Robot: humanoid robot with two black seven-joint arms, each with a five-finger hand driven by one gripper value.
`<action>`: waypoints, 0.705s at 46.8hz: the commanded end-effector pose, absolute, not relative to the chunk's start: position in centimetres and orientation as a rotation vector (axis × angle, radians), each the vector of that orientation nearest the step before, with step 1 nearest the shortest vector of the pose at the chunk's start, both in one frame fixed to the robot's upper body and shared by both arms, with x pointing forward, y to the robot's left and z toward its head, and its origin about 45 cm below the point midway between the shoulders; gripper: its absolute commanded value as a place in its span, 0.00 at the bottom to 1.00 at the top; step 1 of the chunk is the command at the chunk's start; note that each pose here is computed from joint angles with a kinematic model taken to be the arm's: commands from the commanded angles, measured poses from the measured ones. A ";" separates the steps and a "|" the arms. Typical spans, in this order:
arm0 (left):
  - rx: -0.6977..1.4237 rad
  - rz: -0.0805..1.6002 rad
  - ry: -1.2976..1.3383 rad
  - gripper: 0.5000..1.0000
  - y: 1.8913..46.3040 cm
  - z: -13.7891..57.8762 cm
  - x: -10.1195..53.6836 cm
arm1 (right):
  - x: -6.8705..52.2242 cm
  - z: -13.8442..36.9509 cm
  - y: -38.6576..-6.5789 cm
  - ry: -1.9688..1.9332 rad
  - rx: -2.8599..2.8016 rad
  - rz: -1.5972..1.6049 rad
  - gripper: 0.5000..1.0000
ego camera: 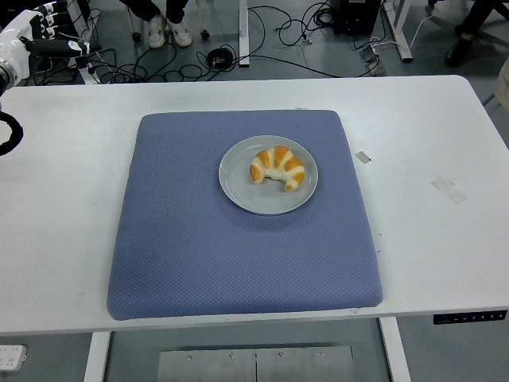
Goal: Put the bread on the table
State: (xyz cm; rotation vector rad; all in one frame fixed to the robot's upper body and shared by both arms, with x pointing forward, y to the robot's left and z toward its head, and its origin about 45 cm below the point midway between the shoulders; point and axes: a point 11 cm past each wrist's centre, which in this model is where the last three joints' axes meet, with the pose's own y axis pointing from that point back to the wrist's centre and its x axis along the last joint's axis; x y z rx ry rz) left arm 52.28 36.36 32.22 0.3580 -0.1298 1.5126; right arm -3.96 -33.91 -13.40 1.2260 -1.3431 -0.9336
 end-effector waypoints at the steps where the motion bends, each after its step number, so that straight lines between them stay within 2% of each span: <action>1: 0.364 1.509 -0.132 0.95 36.2 32.1 52.3 | -4.0 -13.4 -33.9 -1.343 1.226 -0.934 1.00; 20: 0.357 1.504 -0.143 0.95 35.9 32.5 52.5 | -4.0 -13.4 -33.9 -1.343 1.226 -0.934 1.00; 33: 0.394 1.444 -0.205 0.95 33.3 32.9 53.0 | -4.0 -13.4 -33.9 -1.343 1.226 -0.934 1.00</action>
